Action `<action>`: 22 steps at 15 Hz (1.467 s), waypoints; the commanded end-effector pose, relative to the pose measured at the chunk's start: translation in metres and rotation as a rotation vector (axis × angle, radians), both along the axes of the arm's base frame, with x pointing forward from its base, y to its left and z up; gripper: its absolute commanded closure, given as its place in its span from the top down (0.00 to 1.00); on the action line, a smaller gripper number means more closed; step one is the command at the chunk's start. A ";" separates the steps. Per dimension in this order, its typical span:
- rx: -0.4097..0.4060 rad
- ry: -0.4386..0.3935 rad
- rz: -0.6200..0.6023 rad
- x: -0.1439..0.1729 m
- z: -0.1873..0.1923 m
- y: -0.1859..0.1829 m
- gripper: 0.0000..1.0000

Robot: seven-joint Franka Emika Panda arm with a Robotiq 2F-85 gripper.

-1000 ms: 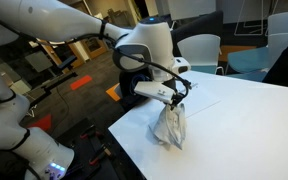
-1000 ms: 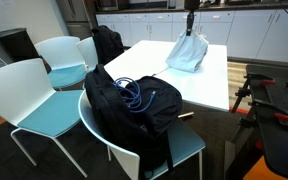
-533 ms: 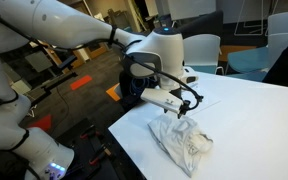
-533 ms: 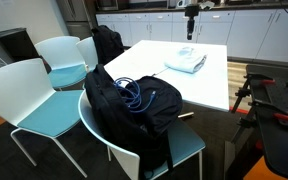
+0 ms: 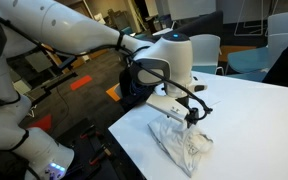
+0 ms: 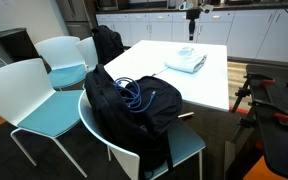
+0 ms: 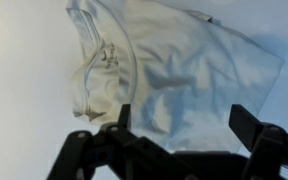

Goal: Put the bottle and cable in the bag

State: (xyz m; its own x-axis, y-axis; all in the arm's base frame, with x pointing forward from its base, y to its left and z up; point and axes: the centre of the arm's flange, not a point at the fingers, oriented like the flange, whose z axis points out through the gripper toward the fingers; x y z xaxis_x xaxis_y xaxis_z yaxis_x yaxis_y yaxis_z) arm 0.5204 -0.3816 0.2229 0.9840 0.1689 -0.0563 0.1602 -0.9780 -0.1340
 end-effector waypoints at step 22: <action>-0.055 -0.143 -0.222 -0.010 -0.057 -0.024 1.00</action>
